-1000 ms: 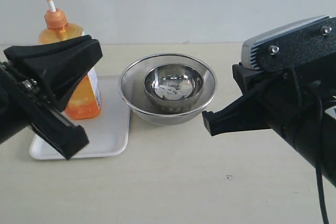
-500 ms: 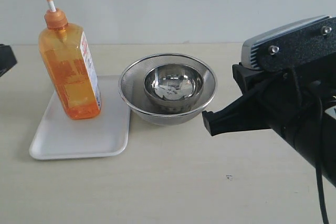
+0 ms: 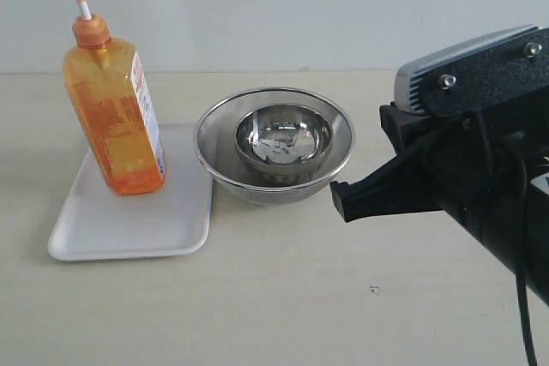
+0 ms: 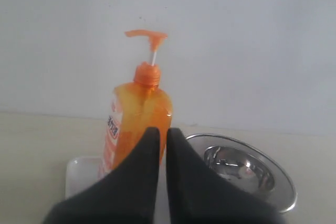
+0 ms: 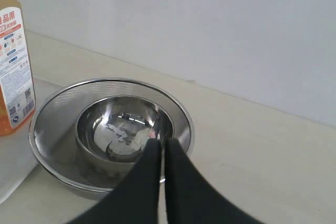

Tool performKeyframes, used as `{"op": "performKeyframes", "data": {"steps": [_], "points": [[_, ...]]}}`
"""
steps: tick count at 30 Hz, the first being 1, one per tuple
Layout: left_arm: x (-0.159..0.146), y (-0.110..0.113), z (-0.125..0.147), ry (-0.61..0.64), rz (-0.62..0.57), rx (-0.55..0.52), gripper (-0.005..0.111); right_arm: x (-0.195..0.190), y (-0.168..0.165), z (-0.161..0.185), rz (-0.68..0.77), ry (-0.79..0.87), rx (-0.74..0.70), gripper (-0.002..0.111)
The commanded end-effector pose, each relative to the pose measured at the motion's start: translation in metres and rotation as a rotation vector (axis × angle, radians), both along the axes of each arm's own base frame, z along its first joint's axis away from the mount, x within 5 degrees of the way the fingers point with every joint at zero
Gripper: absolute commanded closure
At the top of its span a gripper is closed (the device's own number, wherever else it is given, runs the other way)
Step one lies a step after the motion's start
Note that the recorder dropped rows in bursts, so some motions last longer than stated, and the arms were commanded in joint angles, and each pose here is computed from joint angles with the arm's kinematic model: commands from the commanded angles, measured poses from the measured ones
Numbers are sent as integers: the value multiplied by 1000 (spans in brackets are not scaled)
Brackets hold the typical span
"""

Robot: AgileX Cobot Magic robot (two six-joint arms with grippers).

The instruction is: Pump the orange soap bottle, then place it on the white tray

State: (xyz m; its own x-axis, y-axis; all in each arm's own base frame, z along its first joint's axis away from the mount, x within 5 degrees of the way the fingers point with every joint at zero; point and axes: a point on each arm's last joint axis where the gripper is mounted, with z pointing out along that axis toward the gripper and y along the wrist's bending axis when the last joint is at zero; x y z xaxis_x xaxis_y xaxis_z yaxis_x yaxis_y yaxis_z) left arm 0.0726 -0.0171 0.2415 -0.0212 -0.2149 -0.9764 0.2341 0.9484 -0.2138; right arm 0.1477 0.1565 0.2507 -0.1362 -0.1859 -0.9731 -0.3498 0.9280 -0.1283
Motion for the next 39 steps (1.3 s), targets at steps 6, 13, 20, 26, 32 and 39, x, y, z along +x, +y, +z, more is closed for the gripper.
{"op": "performKeyframes", "data": {"steps": [6, 13, 20, 26, 32, 39], "points": [[-15, 8, -22, -39, 75, -12, 102, 0, -1, -1, -6, -4, 0, 108], [-17, 9, -30, -11, 111, 2, 102, 0, -1, -1, -6, -4, 0, 108], [-17, 9, -31, -2, 111, 29, 102, 0, -1, -1, -6, -4, 0, 108], [-17, 9, -31, 1, 109, 27, 102, 0, -1, -1, -6, -4, 0, 108], [-17, 9, -34, -1, 113, 80, 102, 0, -1, -1, -6, -4, 0, 108], [-16, 11, -40, 48, 134, 150, 102, 0, -1, -1, -6, -4, 0, 108]]}}
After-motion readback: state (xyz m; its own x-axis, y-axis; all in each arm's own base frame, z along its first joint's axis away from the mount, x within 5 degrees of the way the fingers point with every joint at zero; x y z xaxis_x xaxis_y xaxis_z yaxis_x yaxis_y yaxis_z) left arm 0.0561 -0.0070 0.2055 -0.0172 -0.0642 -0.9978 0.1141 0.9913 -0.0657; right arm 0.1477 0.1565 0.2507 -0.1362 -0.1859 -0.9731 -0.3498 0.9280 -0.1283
